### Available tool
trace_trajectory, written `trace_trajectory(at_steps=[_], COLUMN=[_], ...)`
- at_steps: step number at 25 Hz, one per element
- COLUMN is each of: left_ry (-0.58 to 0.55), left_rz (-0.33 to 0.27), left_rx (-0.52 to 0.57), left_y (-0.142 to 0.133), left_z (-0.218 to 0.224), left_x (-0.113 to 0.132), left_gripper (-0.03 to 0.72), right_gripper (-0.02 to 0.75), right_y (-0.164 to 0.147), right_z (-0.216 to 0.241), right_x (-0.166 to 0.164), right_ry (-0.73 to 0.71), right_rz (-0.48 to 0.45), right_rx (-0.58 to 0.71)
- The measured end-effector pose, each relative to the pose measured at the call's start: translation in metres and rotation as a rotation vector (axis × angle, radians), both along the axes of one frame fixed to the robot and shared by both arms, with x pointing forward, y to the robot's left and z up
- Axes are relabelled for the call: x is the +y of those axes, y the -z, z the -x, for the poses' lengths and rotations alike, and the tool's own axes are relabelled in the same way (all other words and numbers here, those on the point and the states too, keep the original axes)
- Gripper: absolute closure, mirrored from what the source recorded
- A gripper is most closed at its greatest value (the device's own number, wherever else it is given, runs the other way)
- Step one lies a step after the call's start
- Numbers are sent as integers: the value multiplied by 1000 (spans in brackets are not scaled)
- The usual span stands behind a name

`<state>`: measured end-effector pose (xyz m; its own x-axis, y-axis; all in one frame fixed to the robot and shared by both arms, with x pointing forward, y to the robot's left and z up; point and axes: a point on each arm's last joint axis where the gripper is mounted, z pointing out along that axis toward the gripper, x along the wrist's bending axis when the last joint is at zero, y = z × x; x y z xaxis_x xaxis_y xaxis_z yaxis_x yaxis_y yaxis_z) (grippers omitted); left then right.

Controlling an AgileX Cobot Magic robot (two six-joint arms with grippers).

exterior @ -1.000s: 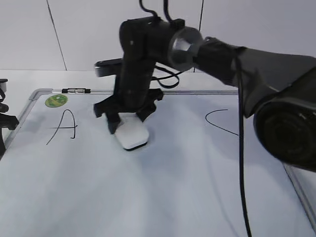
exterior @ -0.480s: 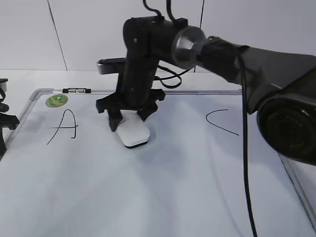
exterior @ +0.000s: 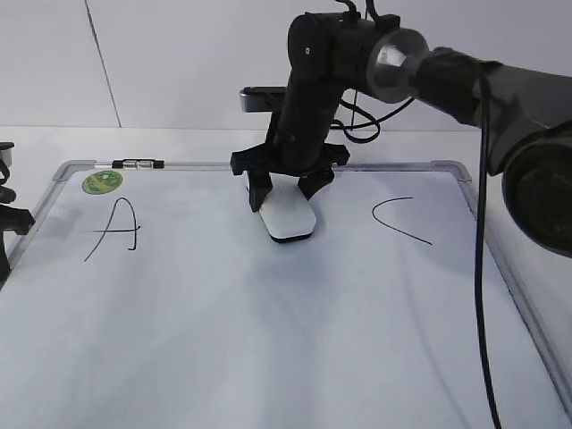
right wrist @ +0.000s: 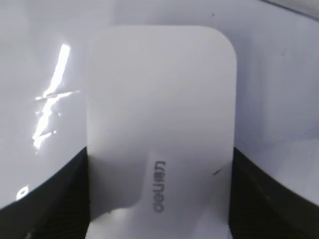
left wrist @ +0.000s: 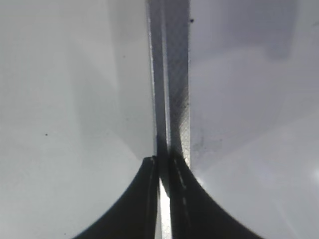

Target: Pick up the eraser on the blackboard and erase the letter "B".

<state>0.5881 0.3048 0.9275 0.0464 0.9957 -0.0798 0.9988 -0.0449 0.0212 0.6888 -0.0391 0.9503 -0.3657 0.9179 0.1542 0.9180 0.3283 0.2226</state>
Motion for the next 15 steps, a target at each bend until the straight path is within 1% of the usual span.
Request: trace_trajectory(at_steps=[3,8,10,15], left_ry=[1,1,1,1], left_rz=[-1,-1,-1,-1], left_rx=[0,0,0,0], left_y=[0,0,0,0], left_z=[0,0,0,0], left_x=[0,0,0,0], left_gripper=[670,670,670,670], right_gripper=[191,191,190,190], right_y=[-10,-56,-68,-84], right_z=[3,18,25,46], right_x=[-2,-10,-14,-34], right_ry=[-2,1,-3,-12], right_rz=[3,-37,-37,50], right_rx=[-5,-51,-54,-71])
